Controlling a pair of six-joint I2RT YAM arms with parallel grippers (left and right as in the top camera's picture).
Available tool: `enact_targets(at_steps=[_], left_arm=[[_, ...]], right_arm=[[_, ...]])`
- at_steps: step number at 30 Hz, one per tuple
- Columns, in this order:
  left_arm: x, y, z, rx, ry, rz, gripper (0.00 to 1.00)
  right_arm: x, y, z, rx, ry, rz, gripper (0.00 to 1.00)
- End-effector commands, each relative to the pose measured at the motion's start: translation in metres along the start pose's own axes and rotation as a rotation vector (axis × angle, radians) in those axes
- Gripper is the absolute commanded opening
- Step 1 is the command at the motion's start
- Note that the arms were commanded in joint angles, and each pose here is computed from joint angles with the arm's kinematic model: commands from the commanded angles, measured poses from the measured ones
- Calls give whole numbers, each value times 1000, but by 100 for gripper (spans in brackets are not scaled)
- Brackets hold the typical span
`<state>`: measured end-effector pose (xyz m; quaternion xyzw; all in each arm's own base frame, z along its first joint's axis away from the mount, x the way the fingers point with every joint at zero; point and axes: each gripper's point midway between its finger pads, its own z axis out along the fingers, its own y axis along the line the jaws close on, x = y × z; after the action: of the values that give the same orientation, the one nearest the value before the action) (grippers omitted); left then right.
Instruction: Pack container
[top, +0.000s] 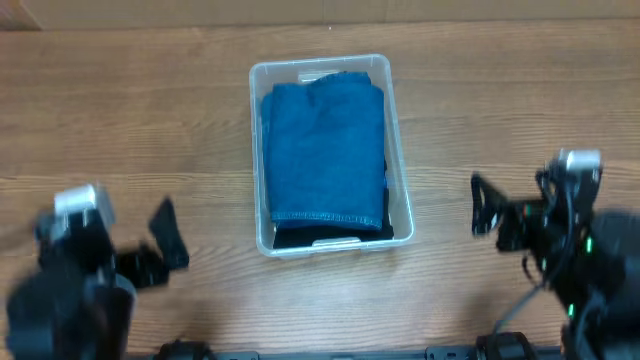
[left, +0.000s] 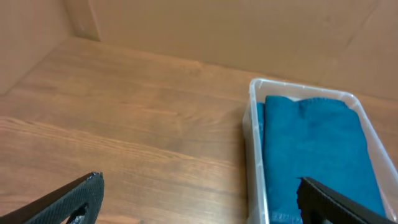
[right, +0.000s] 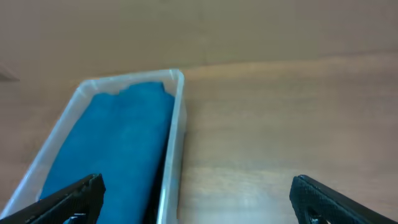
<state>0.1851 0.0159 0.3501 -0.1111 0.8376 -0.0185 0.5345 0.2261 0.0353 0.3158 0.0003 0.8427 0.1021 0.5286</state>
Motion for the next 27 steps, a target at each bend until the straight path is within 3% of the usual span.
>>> enact_targets(at_steps=[1, 4, 7, 13, 16, 21, 27], left_arm=[[36, 13, -17, -24, -11, 29, 100], [93, 26, -36, -56, 165, 44, 100], [94, 26, -36, -58, 172, 41, 100], [94, 26, -36, -58, 172, 41, 100], [94, 26, -36, -58, 172, 41, 100], [94, 26, -36, -58, 172, 41, 100], [95, 26, -36, -58, 172, 41, 100]], right_arm=[[28, -8, -9, 29, 23, 9, 100], [71, -13, -14, 55, 200, 25, 100], [92, -16, -20, 69, 290, 33, 100], [92, -16, -20, 69, 290, 33, 100], [88, -15, -33, 65, 204, 29, 100], [99, -15, -35, 18, -62, 7, 100], [92, -25, 43, -23, -381, -26, 100]])
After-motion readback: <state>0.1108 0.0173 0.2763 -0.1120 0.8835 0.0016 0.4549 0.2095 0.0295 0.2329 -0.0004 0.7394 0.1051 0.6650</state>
